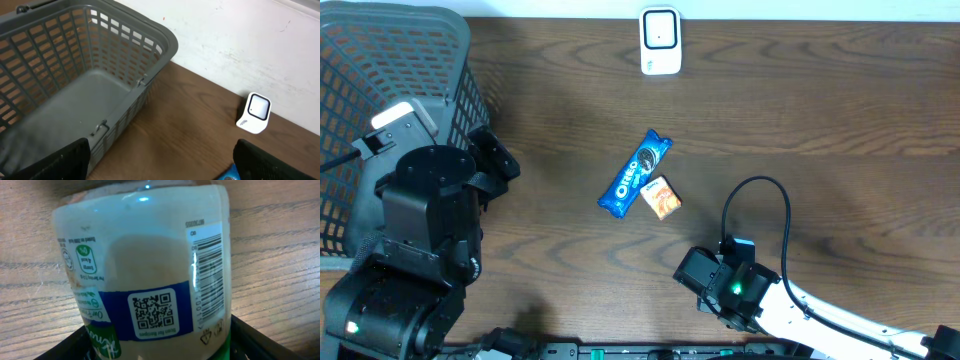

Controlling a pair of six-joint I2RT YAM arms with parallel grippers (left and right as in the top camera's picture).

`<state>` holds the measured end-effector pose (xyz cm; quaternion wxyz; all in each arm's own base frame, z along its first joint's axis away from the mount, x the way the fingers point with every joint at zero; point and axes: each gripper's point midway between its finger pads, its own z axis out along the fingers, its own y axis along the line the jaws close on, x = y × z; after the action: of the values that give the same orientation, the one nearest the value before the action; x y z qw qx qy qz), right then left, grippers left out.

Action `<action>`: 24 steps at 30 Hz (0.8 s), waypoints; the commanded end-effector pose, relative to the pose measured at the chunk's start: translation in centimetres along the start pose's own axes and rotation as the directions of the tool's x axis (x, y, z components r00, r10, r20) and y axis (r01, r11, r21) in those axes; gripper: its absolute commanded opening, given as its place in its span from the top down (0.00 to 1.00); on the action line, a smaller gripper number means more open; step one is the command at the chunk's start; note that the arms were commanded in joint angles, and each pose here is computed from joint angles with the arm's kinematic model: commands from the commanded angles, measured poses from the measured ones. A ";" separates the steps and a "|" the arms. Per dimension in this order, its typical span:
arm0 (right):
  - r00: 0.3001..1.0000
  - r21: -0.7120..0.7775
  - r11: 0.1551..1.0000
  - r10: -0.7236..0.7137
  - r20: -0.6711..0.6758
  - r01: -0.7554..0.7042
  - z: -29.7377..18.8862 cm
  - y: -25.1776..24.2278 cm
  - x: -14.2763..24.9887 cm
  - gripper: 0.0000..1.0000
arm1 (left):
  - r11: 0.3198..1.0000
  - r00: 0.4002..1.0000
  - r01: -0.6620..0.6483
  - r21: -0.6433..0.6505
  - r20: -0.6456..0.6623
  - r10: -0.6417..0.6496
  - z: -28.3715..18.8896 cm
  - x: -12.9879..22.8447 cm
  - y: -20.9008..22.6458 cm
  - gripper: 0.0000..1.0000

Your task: Scan the item barcode

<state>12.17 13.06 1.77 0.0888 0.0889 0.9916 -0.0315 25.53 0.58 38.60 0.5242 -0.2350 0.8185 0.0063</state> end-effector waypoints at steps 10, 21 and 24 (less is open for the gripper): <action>0.983 -0.173 0.984 -0.072 -0.167 0.043 -3.8 3.7 1.0 0.37 | 1.000 1.000 -0.011 -0.014 0.009 0.011 0.0 -0.2 0.3 0.09; 0.893 -0.321 0.947 -0.125 -0.431 -0.023 -8.3 4.7 2.5 0.37 | 1.000 1.000 -0.011 -0.014 0.009 0.011 0.0 -0.2 0.3 0.09; 0.882 -0.355 0.934 -0.138 -0.451 -0.036 -8.6 4.9 2.4 0.36 | 1.000 1.000 -0.011 -0.014 0.009 0.011 0.0 -0.2 0.3 0.08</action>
<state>9.74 17.78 8.36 -0.1141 0.0717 0.9838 0.1184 25.53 0.58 38.61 0.5243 -0.2351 0.8184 0.0062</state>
